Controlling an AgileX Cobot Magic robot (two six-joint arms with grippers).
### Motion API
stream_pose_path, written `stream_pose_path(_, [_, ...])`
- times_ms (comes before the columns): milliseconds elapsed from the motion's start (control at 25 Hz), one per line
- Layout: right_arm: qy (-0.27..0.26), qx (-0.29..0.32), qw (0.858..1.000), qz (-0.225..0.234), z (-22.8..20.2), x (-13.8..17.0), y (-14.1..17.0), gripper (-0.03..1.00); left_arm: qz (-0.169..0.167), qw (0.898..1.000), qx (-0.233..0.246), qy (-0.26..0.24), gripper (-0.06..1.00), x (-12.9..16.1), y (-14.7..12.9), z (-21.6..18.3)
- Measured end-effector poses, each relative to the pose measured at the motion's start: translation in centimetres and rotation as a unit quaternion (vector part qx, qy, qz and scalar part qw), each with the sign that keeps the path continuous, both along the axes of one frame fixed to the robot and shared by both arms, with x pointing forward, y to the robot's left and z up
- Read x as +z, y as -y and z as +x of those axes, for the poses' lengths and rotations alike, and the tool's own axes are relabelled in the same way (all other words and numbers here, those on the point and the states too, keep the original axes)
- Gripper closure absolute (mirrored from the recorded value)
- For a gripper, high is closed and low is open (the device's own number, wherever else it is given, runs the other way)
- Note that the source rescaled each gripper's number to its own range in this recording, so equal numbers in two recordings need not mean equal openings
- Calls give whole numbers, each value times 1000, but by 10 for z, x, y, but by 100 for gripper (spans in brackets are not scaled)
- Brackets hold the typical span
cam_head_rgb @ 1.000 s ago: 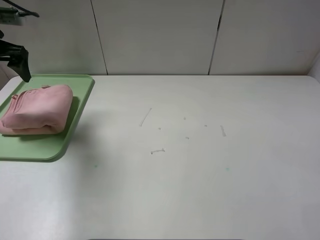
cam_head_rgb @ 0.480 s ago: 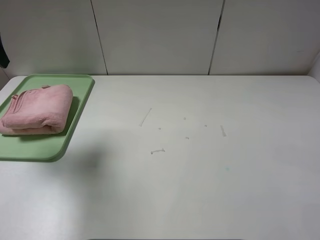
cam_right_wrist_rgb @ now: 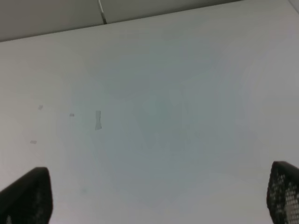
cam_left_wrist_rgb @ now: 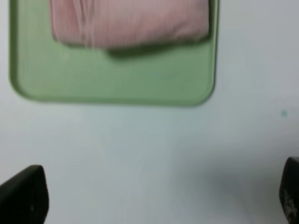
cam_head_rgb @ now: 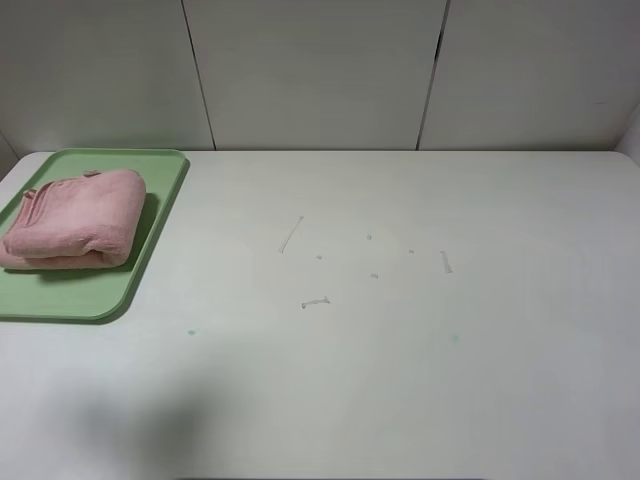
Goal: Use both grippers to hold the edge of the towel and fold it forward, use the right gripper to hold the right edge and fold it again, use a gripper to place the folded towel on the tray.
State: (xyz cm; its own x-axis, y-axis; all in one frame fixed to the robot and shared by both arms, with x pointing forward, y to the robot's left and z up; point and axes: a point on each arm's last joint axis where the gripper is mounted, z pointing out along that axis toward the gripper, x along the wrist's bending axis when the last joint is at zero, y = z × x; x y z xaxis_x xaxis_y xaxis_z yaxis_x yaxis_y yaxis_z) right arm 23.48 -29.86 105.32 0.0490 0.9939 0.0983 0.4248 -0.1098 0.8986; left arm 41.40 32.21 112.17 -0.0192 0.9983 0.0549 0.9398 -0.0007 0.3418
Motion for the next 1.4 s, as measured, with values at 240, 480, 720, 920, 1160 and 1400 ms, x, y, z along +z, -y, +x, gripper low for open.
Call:
stream_pose_path(240, [0, 0, 1000, 0, 0, 0, 0, -3, 0, 999, -9, 48, -5, 3, 6, -45])
stream_pose_path(480, [0, 0, 1000, 0, 0, 0, 0, -3, -8, 994, -24, 106, -5, 2, 15, -89])
stream_pose_path(720, [0, 0, 1000, 0, 0, 0, 0, -3, -14, 987, -29, 160, -5, -12, 21, -129])
stream_pose_path(920, [0, 0, 1000, 0, 0, 0, 0, -3, -17, 978, -35, 203, -5, -29, 26, -159])
stream_pose_path(1160, [0, 0, 1000, 0, 0, 0, 0, -3, -18, 963, -51, 265, -5, -54, 28, -178])
stream_pose_path(1400, [0, 0, 1000, 0, 0, 0, 0, -3, -24, 953, -71, 295, -5, -74, 27, -179])
